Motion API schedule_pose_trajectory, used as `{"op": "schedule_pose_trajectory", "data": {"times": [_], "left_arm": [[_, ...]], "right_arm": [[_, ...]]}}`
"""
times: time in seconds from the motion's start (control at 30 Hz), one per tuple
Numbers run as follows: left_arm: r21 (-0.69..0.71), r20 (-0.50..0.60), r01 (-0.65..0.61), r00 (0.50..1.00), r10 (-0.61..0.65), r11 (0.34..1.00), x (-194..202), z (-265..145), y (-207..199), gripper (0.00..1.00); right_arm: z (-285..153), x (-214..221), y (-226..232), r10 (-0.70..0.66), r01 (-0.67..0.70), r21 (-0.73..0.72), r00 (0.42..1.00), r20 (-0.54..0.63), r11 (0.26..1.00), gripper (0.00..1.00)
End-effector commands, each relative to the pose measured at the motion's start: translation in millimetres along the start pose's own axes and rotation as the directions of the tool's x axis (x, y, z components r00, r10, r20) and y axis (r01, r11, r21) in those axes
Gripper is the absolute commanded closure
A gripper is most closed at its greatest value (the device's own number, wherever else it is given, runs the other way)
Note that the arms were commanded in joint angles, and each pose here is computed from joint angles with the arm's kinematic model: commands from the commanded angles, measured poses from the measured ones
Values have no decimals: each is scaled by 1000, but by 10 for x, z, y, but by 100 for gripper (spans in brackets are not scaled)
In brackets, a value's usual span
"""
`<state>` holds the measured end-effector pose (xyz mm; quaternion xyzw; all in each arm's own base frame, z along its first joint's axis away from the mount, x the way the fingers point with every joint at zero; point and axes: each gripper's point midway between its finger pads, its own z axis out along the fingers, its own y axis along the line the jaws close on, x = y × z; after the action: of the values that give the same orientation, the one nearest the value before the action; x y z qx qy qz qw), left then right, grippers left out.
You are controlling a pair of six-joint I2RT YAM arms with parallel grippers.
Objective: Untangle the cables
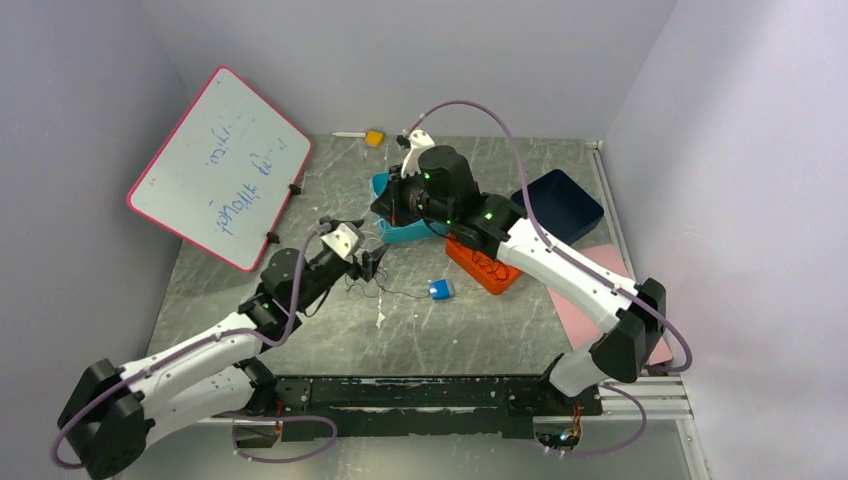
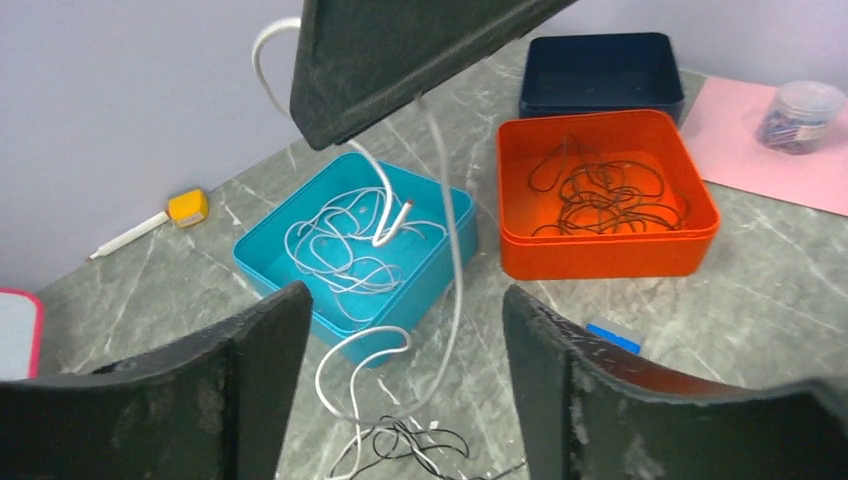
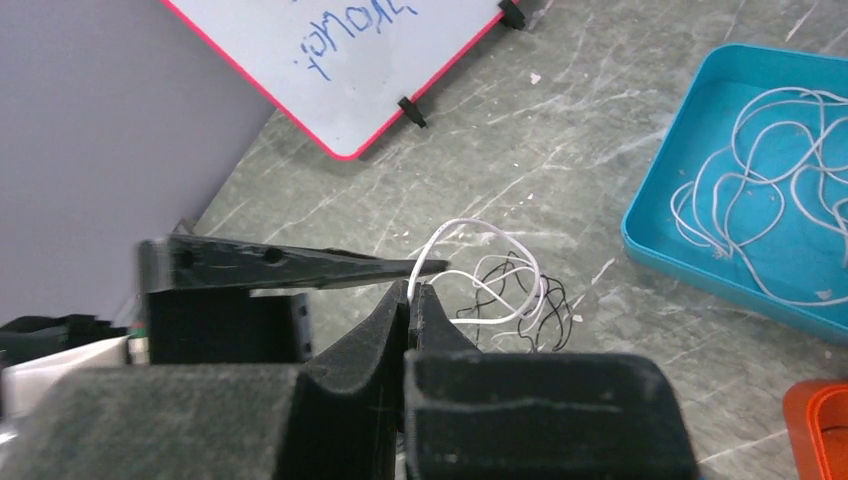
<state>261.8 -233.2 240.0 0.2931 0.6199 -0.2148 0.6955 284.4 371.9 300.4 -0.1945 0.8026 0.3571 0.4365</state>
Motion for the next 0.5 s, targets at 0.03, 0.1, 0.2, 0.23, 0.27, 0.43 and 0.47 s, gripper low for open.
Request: {"op": "schedule_pose_trajectory", "data": {"times": [0.03,0.1,0.2,0.23,0.27,0.43,0.47], "left_arm": [[-95,85,-48,995,56,994,-140,212,185,34],[-98,74,-28,997,35,995,-63,257,176,38],[-76,54,6,999,-2,997,112,292,108,41],[-69,47,19,999,-16,997,179,303,83,42],[-63,34,33,999,-31,997,270,310,58,44],[-67,-6,89,996,-90,994,615,356,-2,47],[-70,-17,95,995,-96,993,694,365,-10,47]], "right_arm": [[-401,-425,217,10,-5,-47,994,106,999,100],[-588,-595,221,12,-7,-28,985,170,1000,100],[-917,-882,252,6,-3,-12,961,278,1000,100],[-1026,-969,278,6,-1,-16,950,311,1000,100],[-1128,-1053,304,5,2,-21,940,342,1000,100],[-1578,-1412,488,11,25,-72,888,460,997,100],[-1657,-1472,532,10,34,-85,879,476,996,100]]}}
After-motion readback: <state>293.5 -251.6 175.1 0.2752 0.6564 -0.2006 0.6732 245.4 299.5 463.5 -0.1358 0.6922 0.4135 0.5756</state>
